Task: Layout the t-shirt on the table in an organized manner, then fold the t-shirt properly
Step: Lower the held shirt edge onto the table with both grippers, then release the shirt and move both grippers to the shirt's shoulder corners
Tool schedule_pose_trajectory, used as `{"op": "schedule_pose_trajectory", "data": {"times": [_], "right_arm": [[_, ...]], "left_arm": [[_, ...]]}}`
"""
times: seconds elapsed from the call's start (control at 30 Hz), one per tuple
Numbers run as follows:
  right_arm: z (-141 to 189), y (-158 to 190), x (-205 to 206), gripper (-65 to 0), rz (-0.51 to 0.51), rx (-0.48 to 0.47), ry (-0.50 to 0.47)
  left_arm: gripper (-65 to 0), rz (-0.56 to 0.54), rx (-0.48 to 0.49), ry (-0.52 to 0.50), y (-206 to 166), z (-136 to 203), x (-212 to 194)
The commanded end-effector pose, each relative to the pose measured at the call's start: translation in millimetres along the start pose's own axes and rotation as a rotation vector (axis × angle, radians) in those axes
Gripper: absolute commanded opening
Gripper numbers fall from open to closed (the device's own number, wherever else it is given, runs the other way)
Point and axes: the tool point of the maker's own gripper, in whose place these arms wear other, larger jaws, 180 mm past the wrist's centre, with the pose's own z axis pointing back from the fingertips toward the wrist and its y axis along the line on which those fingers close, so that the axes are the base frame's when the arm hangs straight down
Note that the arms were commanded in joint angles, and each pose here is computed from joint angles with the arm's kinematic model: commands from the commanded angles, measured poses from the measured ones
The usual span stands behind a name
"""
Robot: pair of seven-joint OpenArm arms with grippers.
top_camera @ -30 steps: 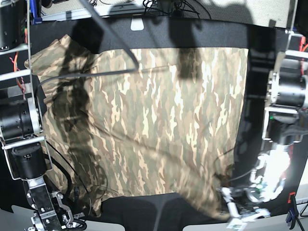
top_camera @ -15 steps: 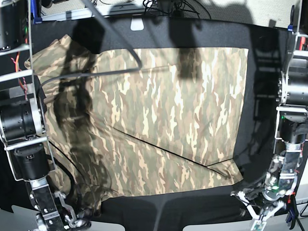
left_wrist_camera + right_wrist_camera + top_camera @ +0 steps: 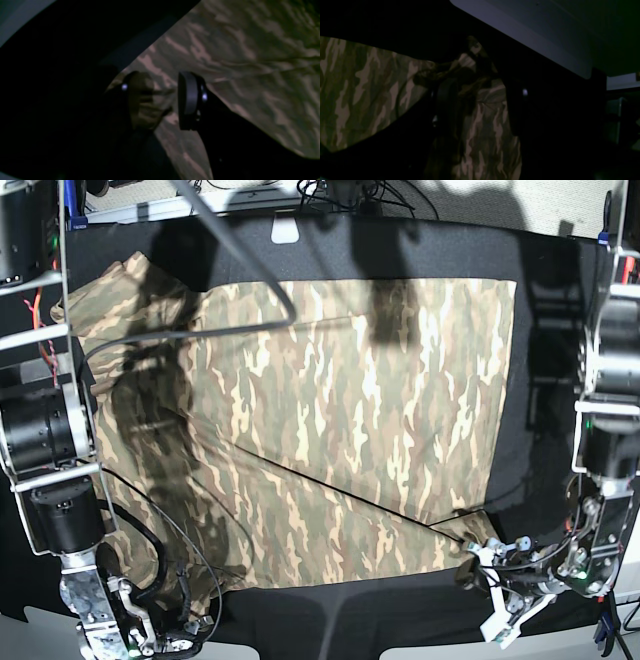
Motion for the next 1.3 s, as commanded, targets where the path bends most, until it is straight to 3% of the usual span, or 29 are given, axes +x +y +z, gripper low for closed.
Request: {"op": "schedule_pose_trajectory", "data": {"times": [0.0, 0.23, 0.47, 0.63, 0.87, 1.1, 1.27], "right_arm": [[12.3, -14.4, 29.1, -35.1, -0.006, -0.026, -0.073], [-3.5, 28.6, -3.4, -35.1, 0.073, 0.086, -0.059], [3.6, 73.2, -33.1, -35.1, 0.179, 0.123, -0.098], [34.5, 104.1, -45.7, -35.1, 0.263, 0.155, -0.174], [94.9, 136.1, -83.2, -35.1, 0.471, 0.118, -0.218], [139.4, 152.8, -152.5, -35.1, 0.6, 0.06, -0.137], [160.5, 153.7, -203.2, -35.1, 0.688, 0.006, -0.066]], "left_arm": [[-43.3, -0.036, 0.006, -0.095, 3.6, 14.2, 38.1], [-43.3, -0.19, -0.044, -0.163, -54.7, 30.8, 38.4], [-43.3, -0.217, 0.038, -0.218, -96.2, 60.6, 17.8], [-43.3, -0.293, 0.114, -0.204, -116.8, 86.7, -9.3], [-43.3, -0.311, 0.041, -0.147, -168.3, 105.7, -62.1], [-43.3, -0.262, -0.047, -0.096, -214.3, 121.5, -104.3], [-43.4, -0.271, -0.02, -0.048, -225.9, 133.5, -125.1]]}}
